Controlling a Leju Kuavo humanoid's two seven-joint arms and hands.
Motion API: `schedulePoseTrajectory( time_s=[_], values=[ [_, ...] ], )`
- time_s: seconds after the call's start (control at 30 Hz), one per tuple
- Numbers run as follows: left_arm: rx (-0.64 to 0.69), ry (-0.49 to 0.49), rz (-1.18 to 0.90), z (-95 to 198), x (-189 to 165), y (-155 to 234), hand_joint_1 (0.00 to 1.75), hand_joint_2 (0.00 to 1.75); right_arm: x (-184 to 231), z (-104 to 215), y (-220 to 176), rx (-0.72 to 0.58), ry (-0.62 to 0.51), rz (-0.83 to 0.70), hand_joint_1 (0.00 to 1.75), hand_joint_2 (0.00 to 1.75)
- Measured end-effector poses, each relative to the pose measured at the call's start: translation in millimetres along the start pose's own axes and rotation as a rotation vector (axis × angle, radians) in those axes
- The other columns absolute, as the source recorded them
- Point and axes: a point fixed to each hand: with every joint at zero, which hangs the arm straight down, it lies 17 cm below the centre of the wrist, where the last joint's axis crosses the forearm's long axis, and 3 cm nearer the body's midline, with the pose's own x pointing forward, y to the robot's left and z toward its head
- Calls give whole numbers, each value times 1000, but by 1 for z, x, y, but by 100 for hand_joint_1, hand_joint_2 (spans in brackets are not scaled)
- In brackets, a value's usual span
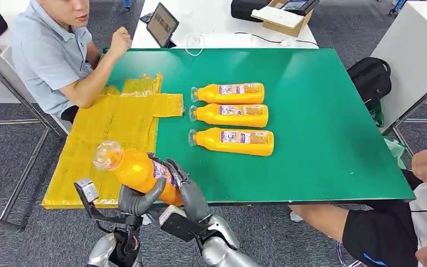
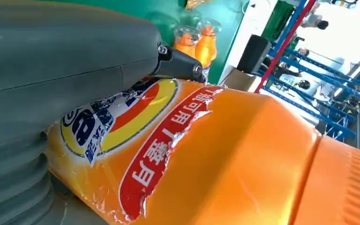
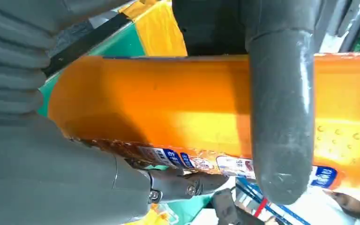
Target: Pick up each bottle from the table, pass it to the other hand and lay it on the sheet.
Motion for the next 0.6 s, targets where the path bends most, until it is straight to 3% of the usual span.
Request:
schedulePoseTrajectory(
  time_s=[0.1,0.27,0.6],
  values=[
    [29,-4,-61,-2,0,7,175,175,11,3,-12,-61,-55,65,0,0],
    [115,-3,-349,-24,6,54,175,175,44,25,-45,-204,-194,285,0,0],
    [127,42,-936,-93,18,121,175,175,86,48,-112,-396,-286,391,0,0]
  ],
)
